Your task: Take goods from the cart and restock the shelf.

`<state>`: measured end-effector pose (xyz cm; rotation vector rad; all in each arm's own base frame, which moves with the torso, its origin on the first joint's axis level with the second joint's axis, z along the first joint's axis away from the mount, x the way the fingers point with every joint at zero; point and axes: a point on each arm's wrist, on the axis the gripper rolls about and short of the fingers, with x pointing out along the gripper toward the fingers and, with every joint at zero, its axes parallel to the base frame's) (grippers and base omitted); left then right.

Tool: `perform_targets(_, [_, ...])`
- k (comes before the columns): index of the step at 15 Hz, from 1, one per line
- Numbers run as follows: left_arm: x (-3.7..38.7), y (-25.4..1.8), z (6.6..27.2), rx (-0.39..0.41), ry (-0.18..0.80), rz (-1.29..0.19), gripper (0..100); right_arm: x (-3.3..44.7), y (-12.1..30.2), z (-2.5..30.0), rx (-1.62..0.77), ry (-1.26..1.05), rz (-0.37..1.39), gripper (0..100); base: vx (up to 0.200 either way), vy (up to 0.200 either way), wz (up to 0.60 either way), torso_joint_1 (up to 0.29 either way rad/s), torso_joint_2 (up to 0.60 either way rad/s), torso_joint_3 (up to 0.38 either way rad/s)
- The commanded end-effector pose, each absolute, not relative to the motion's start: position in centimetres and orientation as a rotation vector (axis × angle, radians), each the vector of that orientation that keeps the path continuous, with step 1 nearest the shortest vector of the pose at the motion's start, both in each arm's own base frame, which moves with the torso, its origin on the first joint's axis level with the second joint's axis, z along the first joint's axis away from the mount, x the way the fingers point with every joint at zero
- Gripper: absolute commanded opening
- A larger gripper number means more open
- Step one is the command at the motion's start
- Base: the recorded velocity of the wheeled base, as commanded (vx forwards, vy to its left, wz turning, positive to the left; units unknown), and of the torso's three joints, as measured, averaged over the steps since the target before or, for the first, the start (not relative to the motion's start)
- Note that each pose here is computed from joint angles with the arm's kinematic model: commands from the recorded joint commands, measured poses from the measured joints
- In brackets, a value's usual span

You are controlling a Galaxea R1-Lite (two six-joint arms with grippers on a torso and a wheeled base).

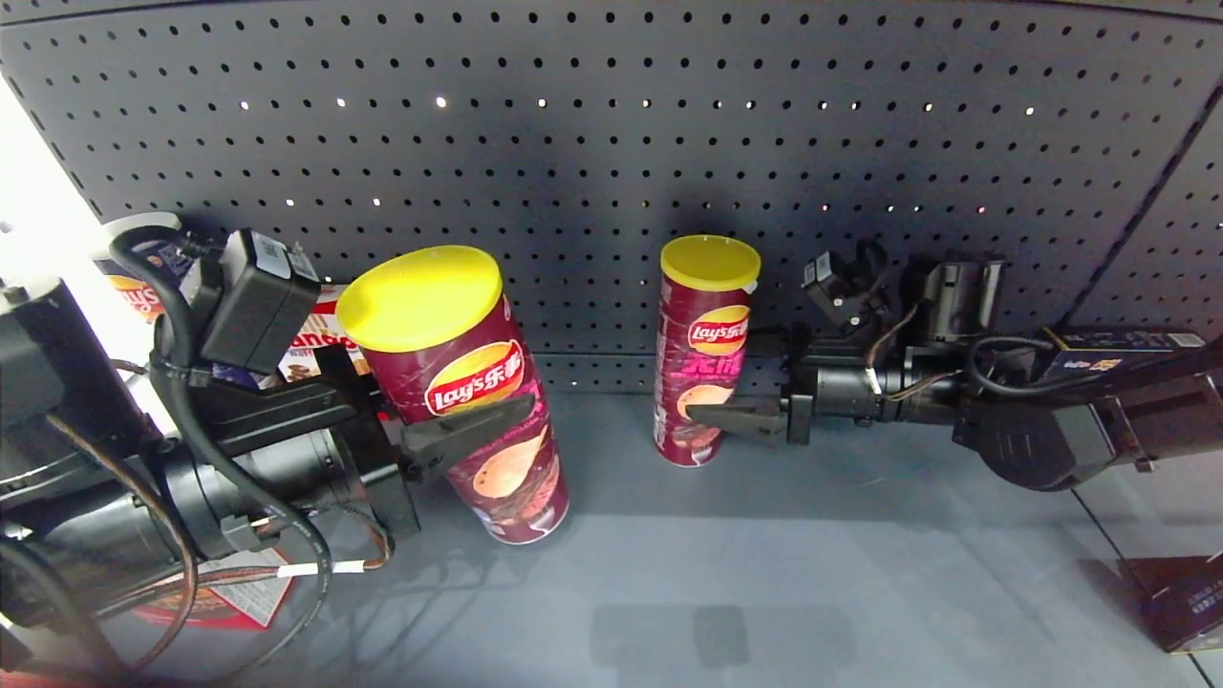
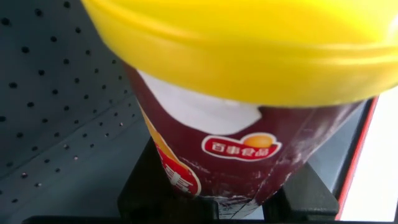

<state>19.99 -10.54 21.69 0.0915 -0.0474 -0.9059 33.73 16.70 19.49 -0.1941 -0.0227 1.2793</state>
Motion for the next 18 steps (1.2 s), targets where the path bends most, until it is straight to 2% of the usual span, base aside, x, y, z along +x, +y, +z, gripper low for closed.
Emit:
perform_targets(1, [20.2,-10.6,21.7,0.091,-0.046,-0.906,0,34.0,17.2,18.6,-0.189,-0.003,1.293,100,0.000,0.000,0.00,0.000,0.00,0.000])
perform_targets(7, [20.2,-10.6,21.9,0.091,-0.054,-0.904,0,35.0,18.6,17.3,-0.186,0.002,1.321,100,0.000,0.000,0.00,0.000,0.00,0.000])
perform_targets(8, [20.2,-10.6,21.9,0.092,-0.054,-0.902,0,35.2,18.8,17.1,-0.184,-0.001,1.344,0,0.000,0.000,0.00,0.000,0.00,0.000])
perform_targets(15, [20.0,-10.5,21.7,0.092,-0.049,-0.895,0,34.7,19.3,17.5,-0.190,-0.023,1.332,0,0.000,0.000,0.00,0.000,0.00,0.000])
perform_targets(18, [19.9,-10.4,22.0,0.092,-0.060,-0.890,0,32.9,18.9,20.8,-0.206,-0.103,1.299,0,0.000,0.000,0.00,0.000,0.00,0.000])
